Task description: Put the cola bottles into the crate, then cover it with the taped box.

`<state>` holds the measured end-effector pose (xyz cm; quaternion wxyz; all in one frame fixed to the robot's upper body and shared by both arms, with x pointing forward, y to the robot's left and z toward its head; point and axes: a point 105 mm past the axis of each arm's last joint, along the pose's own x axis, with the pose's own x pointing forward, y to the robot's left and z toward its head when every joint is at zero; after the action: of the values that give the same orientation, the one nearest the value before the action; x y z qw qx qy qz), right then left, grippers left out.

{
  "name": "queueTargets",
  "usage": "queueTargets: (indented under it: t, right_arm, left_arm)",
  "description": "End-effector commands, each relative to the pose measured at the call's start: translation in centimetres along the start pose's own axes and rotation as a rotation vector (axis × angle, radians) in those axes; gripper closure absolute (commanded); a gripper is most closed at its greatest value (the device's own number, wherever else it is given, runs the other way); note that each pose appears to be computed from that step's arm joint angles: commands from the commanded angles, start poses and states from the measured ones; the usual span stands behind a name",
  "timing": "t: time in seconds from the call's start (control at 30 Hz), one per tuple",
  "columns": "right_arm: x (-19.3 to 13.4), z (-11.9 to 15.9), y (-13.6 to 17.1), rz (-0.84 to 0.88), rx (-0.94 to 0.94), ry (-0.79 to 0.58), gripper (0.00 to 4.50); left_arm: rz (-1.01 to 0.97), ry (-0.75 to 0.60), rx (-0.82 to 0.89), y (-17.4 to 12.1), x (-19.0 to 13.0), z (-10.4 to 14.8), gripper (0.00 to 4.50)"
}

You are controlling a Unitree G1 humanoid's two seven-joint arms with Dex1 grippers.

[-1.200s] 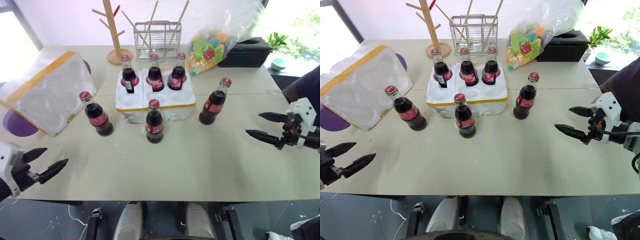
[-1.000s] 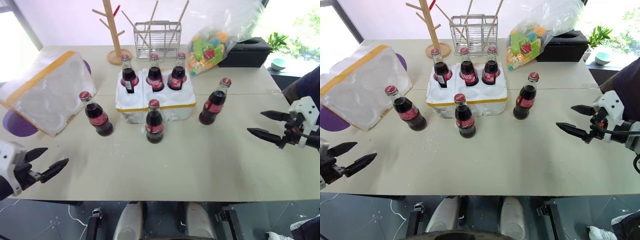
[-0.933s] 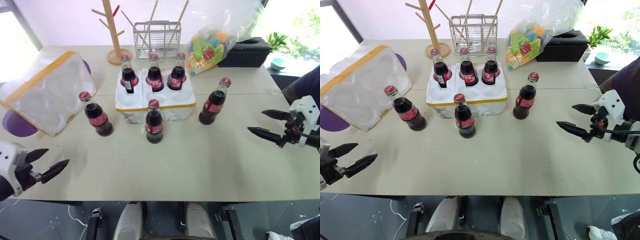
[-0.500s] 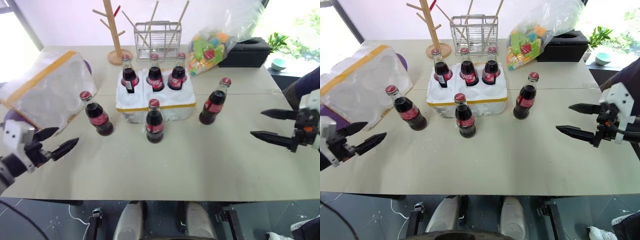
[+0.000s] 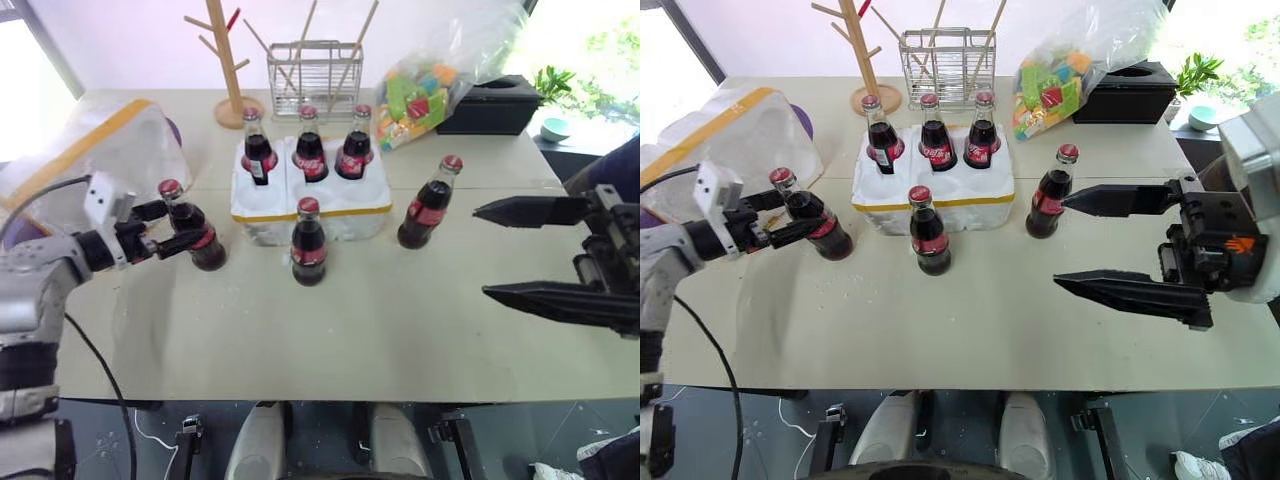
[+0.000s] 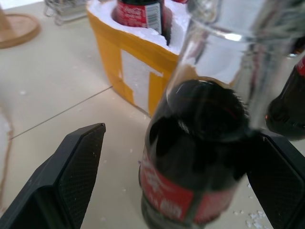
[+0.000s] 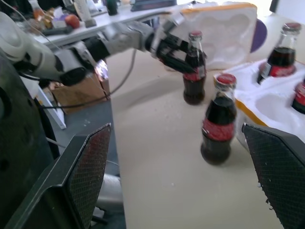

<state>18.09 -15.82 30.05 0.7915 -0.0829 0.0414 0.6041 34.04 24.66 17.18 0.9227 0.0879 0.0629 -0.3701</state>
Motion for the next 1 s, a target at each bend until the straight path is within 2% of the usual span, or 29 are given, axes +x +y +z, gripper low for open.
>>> queueTargets:
  t: [0.03, 0.23, 0.27, 0.37, 0.47, 0.73, 0.87, 1.0]
  right_arm:
    - [0.6, 0.4, 0.3, 0.002, -0.029, 0.005, 0.0]
    - [1.2, 0.5, -0.5, -0.03, -0.036, -0.006, 0.0]
    - [1.3, 0.5, -0.6, -0.033, -0.041, -0.008, 0.0]
    - [1.5, 0.6, -0.8, -0.035, -0.042, -0.017, 0.0]
    - [1.6, 0.5, -1.2, -0.044, -0.038, -0.021, 0.0]
    - [1.9, -0.1, -1.7, -0.062, -0.036, -0.021, 0.0]
    - [2.2, -0.5, -2.0, -0.078, -0.038, -0.019, 0.0]
    - [2.4, -0.7, -2.3, -0.103, -0.04, -0.026, 0.0]
  left_arm:
    - [-0.048, 0.003, 0.044, -0.3, 1.1, 0.1, 0.02]
    - [-0.074, 0.014, 0.056, -0.6, 1.7, -0.5, 0.02]
    - [-0.069, 0.005, 0.055, -0.6, 1.7, -0.4, 0.55]
    - [-0.048, -0.018, 0.043, -0.2, 1.0, 0.2, 1.71]
    - [-0.038, -0.047, 0.019, 0.0, -0.1, 1.4, 1.65]
    - [-0.211, -0.18, -0.064, -1.9, -2.4, 8.9, 1.65]
    - [-0.285, -0.278, -0.061, -2.3, -1.3, 13.2, 1.65]
    - [-0.29, -0.313, -0.015, -1.8, 0.8, 14.9, 1.65]
